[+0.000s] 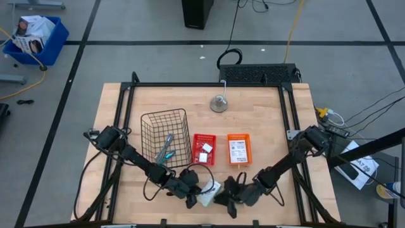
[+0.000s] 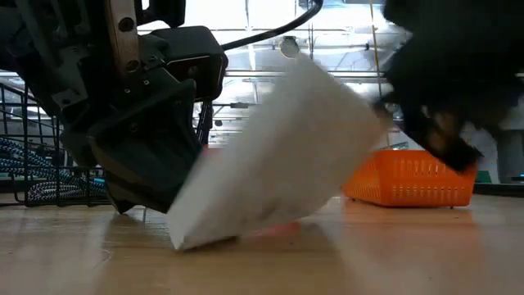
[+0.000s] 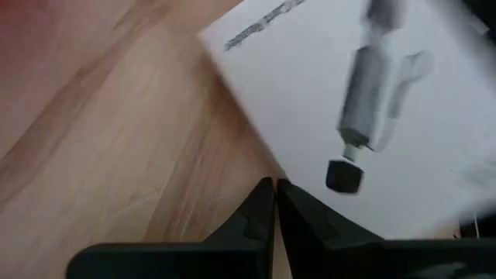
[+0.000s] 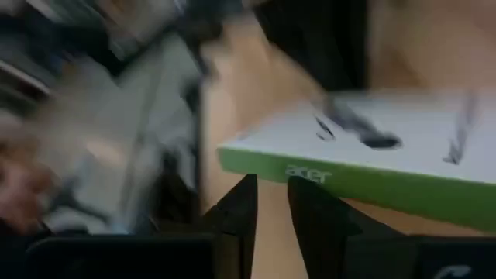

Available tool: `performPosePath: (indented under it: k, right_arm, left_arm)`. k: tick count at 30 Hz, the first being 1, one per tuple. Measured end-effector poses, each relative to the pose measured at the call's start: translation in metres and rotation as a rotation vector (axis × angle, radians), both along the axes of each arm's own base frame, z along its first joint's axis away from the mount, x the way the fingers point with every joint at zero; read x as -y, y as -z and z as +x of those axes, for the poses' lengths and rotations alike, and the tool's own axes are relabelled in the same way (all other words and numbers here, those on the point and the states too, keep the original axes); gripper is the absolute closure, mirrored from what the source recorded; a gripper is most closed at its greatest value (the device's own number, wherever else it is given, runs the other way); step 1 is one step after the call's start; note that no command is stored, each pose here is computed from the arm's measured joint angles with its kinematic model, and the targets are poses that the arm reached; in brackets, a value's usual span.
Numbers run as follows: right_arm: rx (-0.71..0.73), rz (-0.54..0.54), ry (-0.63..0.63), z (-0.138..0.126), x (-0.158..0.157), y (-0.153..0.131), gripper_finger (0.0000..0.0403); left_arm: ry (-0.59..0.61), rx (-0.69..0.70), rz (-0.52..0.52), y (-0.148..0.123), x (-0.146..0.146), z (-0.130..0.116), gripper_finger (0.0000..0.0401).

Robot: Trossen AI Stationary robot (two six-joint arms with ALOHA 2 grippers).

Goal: Pick and place items into bin
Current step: Put the card reader box into the orange basket

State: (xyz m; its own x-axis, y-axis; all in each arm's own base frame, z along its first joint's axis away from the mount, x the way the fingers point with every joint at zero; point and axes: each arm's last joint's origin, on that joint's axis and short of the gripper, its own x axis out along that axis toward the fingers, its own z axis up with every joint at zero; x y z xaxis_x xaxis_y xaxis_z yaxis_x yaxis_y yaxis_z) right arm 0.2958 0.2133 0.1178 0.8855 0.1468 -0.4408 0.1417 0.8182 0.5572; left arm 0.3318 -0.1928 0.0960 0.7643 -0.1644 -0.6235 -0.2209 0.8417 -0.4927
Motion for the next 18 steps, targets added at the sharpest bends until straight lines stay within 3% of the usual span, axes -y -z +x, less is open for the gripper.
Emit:
performPosePath:
  k: [3, 6, 18]
  right_arm:
    - [0.080, -0.022, 0.043, 0.007, 0.004, -0.008, 0.0321]
    - [0.027, -0.071, 0.054, 0.007, 0.011, 0.003, 0.0321]
    - [-0.047, -0.013, 0.029, -0.002, 0.009, 0.009, 0.0321]
  left_arm:
    - [-0.007, 0.031, -0.022, -0.002, 0.001, 0.003, 0.0371]
    - [-0.011, 0.047, -0.029, -0.003, 0.001, 0.004, 0.0371]
    - [0.007, 0.069, -0.024, -0.005, 0.002, 0.005, 0.0371]
